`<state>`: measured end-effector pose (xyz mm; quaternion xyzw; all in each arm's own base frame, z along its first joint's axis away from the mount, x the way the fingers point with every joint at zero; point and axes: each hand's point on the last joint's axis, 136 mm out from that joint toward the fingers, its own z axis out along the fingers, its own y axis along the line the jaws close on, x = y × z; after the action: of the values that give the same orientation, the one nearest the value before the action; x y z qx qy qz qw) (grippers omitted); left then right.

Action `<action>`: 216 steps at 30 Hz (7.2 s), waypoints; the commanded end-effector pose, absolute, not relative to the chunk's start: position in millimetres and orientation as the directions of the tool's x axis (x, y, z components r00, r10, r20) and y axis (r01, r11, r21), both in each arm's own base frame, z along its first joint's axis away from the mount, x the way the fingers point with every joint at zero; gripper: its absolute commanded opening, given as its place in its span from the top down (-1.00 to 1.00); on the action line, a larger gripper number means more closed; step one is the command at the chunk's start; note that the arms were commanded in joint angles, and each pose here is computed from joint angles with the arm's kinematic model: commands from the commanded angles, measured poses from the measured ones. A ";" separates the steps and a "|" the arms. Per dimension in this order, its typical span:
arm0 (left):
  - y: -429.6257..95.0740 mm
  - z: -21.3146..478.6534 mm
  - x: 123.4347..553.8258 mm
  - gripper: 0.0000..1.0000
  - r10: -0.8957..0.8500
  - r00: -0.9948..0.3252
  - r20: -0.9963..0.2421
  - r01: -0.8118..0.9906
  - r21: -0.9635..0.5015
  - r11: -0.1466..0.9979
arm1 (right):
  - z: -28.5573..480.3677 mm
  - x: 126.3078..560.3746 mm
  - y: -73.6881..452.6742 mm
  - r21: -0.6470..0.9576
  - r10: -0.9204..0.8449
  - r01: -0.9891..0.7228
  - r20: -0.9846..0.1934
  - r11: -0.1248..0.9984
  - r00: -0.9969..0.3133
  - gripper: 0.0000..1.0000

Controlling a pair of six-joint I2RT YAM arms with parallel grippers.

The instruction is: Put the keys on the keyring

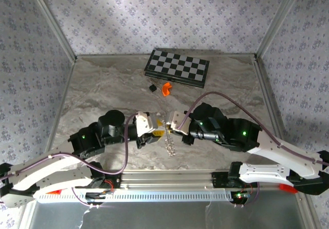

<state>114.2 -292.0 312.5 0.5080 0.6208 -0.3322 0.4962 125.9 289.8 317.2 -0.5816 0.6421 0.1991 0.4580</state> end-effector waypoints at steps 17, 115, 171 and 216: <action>-298.8 334.3 107.8 1.00 0.216 0.051 -0.975 0.969 0.100 0.225 | 313.2 115.7 295.7 -0.265 -0.557 -0.944 -0.823 0.195 0.116 1.00; -285.2 398.6 79.0 1.00 -0.321 0.023 -0.947 0.994 -0.013 0.110 | 321.6 102.3 290.2 -0.195 -0.297 -0.956 -0.947 0.219 0.125 1.00; -282.9 403.3 60.5 1.00 -0.283 0.028 -0.959 0.999 0.022 0.023 | 382.7 59.1 261.8 -0.270 -0.114 -0.942 -0.961 0.199 0.251 0.14; -286.9 400.5 48.8 1.00 -0.266 0.007 -0.964 0.998 0.024 -0.058 | 370.9 66.4 284.8 -0.107 -0.103 -0.988 -0.990 0.110 0.096 0.66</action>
<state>55.4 -295.7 369.6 0.4550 0.4463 -0.5598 0.5296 66.2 285.2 363.4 -0.5235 0.5307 0.4137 0.5226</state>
